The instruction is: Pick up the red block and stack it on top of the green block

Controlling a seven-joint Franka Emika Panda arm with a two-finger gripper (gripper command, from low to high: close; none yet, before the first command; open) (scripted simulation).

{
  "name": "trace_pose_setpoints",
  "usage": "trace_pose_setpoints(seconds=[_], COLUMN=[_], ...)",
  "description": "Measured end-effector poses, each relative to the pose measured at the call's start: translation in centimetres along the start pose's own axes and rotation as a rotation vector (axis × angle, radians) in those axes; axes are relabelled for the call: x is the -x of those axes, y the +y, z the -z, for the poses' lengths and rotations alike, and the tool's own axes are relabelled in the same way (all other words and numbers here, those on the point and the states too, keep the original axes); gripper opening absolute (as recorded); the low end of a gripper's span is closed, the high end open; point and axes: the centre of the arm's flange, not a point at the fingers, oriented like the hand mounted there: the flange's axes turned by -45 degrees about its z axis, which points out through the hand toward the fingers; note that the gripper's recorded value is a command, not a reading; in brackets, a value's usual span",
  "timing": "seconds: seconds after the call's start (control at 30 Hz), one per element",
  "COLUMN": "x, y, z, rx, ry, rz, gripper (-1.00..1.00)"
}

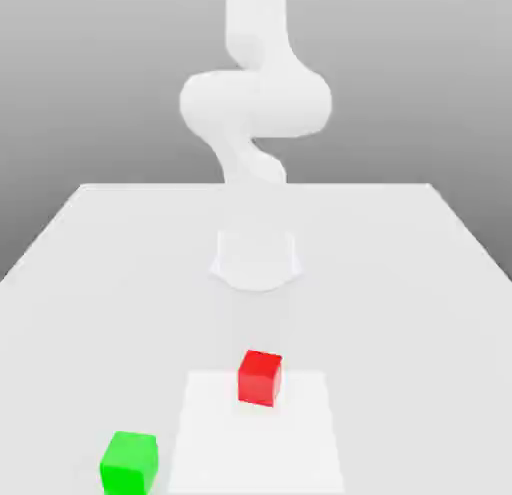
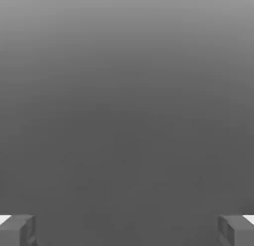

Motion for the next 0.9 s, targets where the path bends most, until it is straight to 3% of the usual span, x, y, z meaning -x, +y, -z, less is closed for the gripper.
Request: trace_pose_setpoints(seconds=[0.3, 0.57, 0.8, 0.83, 0.9], x=[11.3, 29.3, 36.0, 36.4, 36.4], y=[0.1, 0.7, 0.9, 0.9, 0.9], z=[-20.0, -31.1, -36.3, -36.6, -36.6], rx=[0.034, 0.098, 0.11, 0.11, 0.11], ry=[-0.334, -0.663, -0.715, -0.715, -0.715], rz=[-0.105, -0.208, -0.224, -0.224, -0.224], gripper=[0.0, 0.0, 0.0, -1.0, -1.0])
